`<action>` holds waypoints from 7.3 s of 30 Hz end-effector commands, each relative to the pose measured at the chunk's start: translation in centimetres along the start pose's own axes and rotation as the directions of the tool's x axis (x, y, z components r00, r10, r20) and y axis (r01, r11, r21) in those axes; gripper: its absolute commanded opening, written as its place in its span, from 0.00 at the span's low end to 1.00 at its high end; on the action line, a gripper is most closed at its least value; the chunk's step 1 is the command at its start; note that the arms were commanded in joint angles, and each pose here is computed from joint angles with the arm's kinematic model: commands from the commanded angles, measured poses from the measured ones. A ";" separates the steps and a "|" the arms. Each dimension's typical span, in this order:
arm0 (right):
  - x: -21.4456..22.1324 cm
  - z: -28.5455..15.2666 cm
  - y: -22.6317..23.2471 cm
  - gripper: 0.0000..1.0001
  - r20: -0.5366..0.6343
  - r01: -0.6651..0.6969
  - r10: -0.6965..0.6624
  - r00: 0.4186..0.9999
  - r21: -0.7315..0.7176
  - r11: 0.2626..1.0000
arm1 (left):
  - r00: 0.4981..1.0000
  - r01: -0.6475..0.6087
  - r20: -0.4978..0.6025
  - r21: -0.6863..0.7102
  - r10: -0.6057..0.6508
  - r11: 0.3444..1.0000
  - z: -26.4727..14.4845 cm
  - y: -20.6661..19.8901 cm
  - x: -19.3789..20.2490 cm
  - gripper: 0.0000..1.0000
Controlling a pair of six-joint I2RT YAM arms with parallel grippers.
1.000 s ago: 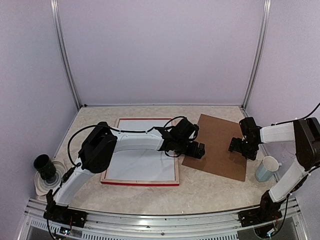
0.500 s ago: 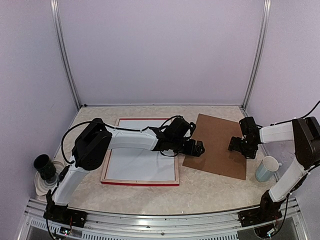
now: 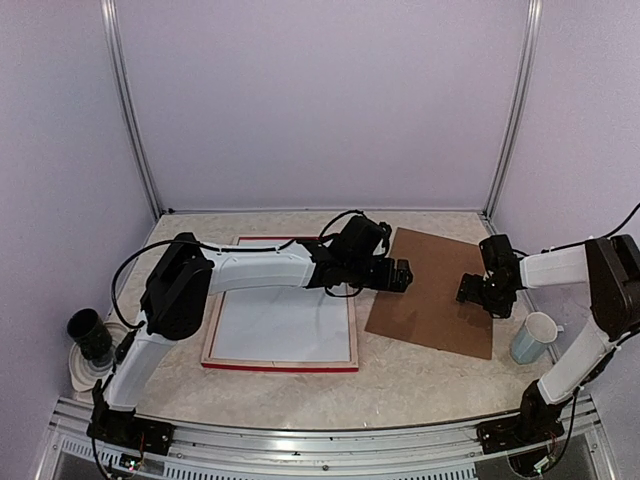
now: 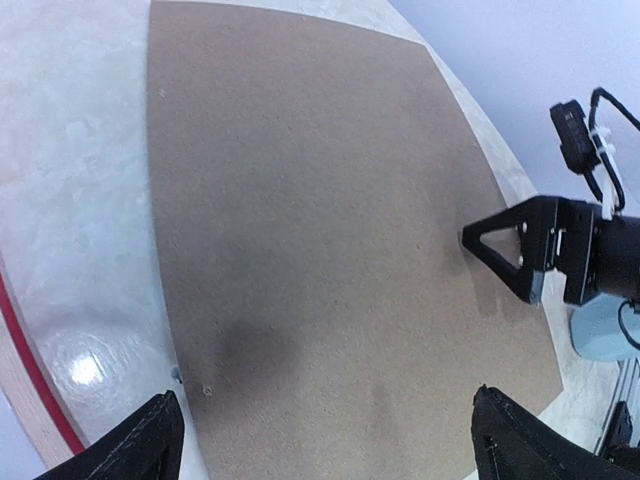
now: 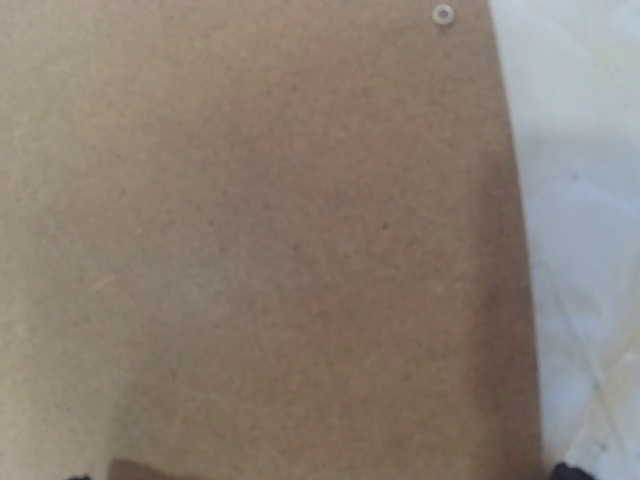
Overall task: Put the photo into the frame
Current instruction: Move the backboard to the center of the board, then pick up the backboard from the center of the board.
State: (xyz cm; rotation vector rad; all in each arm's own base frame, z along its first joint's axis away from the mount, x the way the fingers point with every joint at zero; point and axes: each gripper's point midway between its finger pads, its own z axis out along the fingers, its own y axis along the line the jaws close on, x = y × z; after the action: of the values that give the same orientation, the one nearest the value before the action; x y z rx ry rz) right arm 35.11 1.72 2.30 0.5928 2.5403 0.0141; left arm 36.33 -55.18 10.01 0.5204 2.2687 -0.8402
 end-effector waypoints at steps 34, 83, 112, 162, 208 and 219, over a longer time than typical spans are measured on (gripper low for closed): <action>6.5 1.3 4.4 0.92 -0.203 0.095 -0.136 0.970 -0.202 0.975 | 0.995 0.004 -0.101 -0.127 -0.017 0.992 4.1 2.8 5.1 0.99; 8.4 -1.0 9.1 0.92 -0.194 0.162 -0.243 0.951 -0.358 0.920 | 0.992 0.052 0.109 0.051 -0.057 0.997 -6.2 -4.1 -0.5 0.99; 8.7 -2.6 10.5 0.96 -0.156 0.226 -0.282 0.947 -0.306 0.925 | 0.978 0.178 0.137 -0.175 -0.155 0.969 -12.4 4.0 4.5 0.99; 8.9 -1.2 9.4 0.97 -0.183 0.223 -0.283 0.942 -0.290 0.931 | 0.973 0.231 0.019 0.020 -0.231 0.973 -7.1 5.9 5.6 0.99; 7.9 -6.8 15.0 0.96 -0.094 0.227 -0.335 0.938 -0.562 0.795 | 0.946 0.081 0.265 0.361 -0.186 0.929 -15.8 -8.6 -6.6 0.98; 7.5 -9.9 18.3 0.96 -0.045 0.245 -0.357 0.933 -0.647 0.722 | 0.936 0.033 0.303 0.435 -0.181 0.900 -18.0 -11.8 -8.4 0.98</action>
State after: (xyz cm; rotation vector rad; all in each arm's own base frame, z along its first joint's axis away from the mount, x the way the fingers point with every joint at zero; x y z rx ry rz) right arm 33.86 18.94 8.54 0.0258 2.5020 0.6976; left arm 31.78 -48.63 22.83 0.2716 2.0584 -1.1320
